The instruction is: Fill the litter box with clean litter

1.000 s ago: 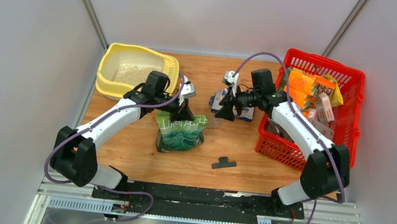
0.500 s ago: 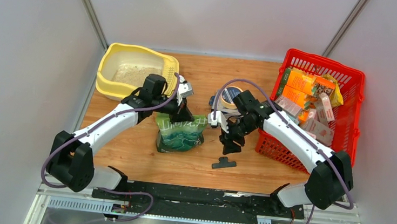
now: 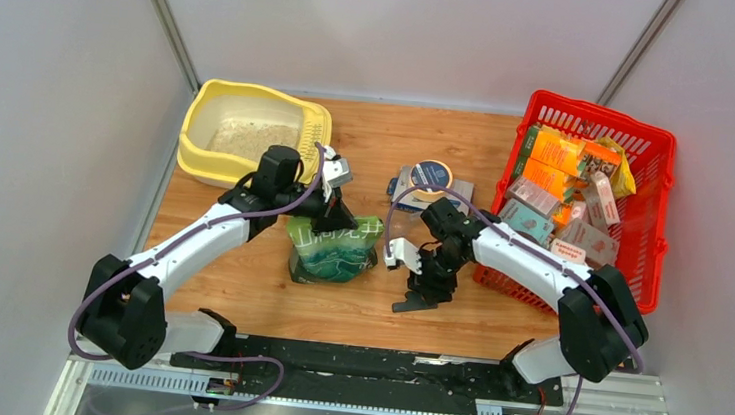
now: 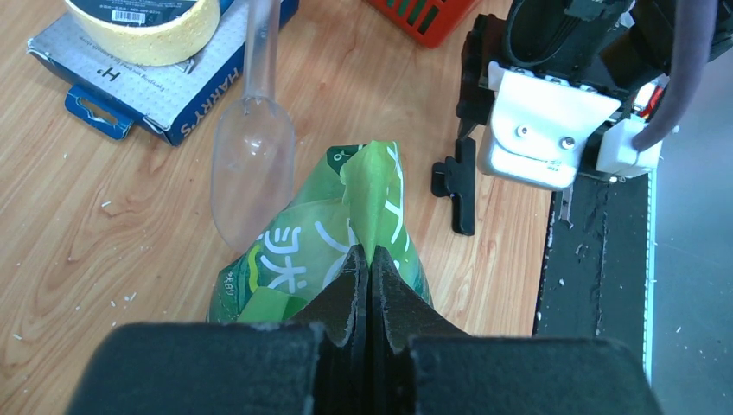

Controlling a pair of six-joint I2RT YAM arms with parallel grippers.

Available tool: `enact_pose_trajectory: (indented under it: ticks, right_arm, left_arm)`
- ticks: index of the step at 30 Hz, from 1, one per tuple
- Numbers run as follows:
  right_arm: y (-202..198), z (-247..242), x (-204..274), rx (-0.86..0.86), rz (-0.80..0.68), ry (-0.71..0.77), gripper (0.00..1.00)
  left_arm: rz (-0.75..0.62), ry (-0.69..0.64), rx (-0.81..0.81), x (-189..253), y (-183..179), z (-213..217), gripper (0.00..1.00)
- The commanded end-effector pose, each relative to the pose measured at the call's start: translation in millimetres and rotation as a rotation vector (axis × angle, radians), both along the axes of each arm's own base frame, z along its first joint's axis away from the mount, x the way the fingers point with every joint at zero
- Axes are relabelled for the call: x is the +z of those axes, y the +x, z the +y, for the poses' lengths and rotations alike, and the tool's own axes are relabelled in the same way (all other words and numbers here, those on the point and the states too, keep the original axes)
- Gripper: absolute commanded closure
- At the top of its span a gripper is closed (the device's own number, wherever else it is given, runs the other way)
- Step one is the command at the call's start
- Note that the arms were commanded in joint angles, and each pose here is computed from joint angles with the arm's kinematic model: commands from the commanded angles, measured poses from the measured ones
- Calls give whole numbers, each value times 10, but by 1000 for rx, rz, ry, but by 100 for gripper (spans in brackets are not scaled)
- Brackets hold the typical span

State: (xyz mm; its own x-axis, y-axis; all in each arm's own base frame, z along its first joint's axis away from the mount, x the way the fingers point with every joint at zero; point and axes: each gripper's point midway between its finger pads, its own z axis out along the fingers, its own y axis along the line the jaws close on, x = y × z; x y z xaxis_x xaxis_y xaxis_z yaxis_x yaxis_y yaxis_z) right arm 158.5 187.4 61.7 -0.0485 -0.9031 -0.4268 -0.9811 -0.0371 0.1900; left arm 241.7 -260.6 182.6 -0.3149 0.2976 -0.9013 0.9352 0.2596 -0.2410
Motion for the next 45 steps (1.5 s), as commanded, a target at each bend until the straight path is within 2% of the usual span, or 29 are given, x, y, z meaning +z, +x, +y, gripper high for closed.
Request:
enact_pose_trajectory:
  ticks: [1, 13, 19, 26, 29, 30, 33, 36, 41, 45]
  right_arm:
    - [186, 29, -102, -51, -71, 15, 54]
    - [155, 265, -171, -41, 37, 80, 59]
    - [78, 239, -257, -33, 84, 59, 64]
    - [39, 206, -350, -42, 95, 42, 65]
    - [40, 225, -367, -47, 97, 42, 70]
    - [36, 236, -363, -48, 103, 45, 76]
    - [-20, 245, -341, -34, 130, 56, 86]
    - [-88, 249, -136, 23, 145, 84, 100]
    - [-118, 186, 492, 94, 90, 117, 100]
    - [-71, 174, 989, 100, -30, 198, 100]
  left_arm:
    - [18, -5, -18, -37, -71, -12, 100]
    - [24, -1, -16, 37, 12, -45, 100]
    - [39, 0, -19, 17, 39, -69, 100]
    - [45, 0, -25, 41, 71, -92, 100]
    - [45, 0, -29, 40, 81, -100, 100]
    - [49, 1, -26, 34, 83, -100, 100]
    - [56, 2, -30, 24, 74, -102, 100]
    - [56, 7, -29, 19, 66, -93, 100]
    - [56, 19, -45, -21, 25, -71, 100]
    - [33, 44, -69, -55, 16, -49, 100]
